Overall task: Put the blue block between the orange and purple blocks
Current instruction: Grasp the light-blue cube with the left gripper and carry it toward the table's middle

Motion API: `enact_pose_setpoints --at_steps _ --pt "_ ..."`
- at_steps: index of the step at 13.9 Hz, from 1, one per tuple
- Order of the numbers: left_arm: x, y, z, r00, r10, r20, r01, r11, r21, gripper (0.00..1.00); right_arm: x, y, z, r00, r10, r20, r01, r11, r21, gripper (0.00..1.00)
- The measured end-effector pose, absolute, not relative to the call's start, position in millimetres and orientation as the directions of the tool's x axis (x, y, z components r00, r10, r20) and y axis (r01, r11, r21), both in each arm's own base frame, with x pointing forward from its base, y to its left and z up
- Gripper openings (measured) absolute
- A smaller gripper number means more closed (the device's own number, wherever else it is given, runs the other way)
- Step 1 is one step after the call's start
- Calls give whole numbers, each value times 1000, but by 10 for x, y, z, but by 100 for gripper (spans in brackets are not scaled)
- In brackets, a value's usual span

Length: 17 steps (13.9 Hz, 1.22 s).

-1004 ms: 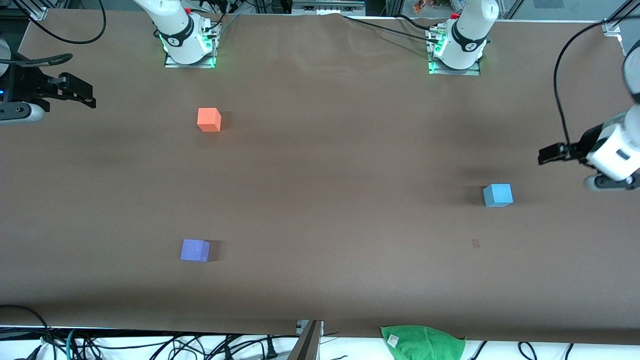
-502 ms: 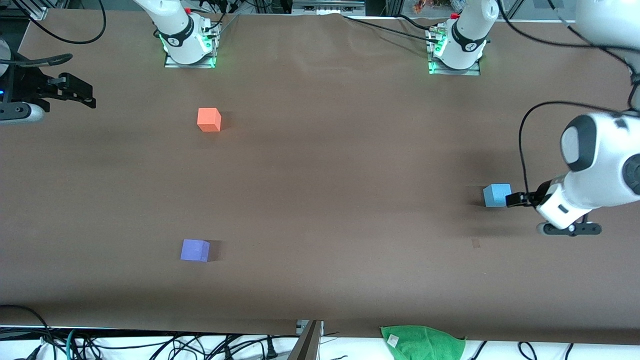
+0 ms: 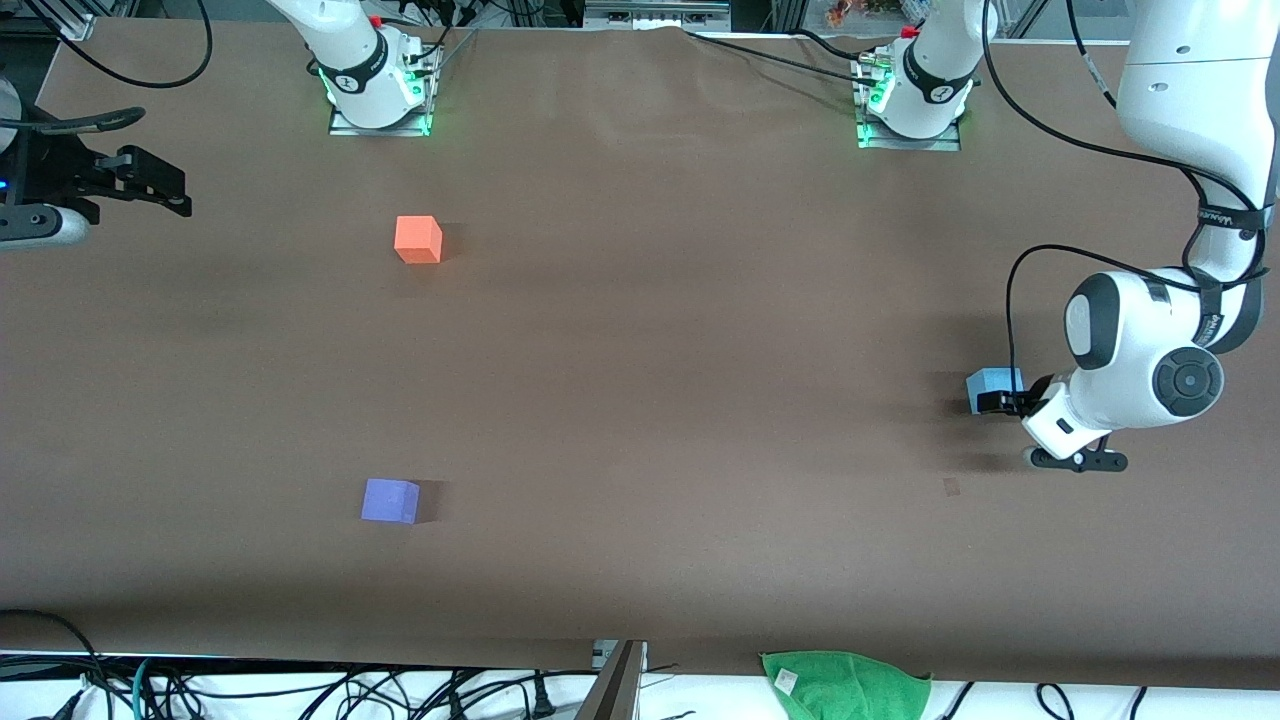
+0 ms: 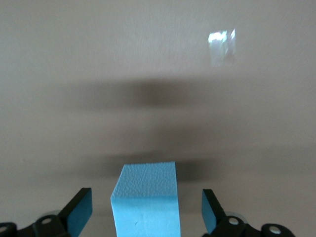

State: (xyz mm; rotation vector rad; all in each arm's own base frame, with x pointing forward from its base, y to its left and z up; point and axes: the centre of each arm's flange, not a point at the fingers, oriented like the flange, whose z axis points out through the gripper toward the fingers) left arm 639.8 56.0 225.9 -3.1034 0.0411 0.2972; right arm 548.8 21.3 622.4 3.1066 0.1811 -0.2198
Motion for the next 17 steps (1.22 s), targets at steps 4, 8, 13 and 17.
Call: enact_pose_setpoints --at_steps 4,8,13,17 --pt "6169 634 1997 971 -10 -240 -14 -1000 -15 92 5488 212 6224 983 114 -141 117 -993 14 100" --pt "6107 615 1909 975 -14 -221 -17 -1000 -14 59 5491 212 6226 984 114 -139 117 -993 14 100" --pt "6263 280 2377 984 -60 -166 -61 -998 -1 57 5494 193 6227 984 111 -137 114 -993 14 100" --pt "6382 -1083 3473 978 -136 -156 -131 -990 43 57 5502 181 6231 985 108 -131 111 -994 15 100"
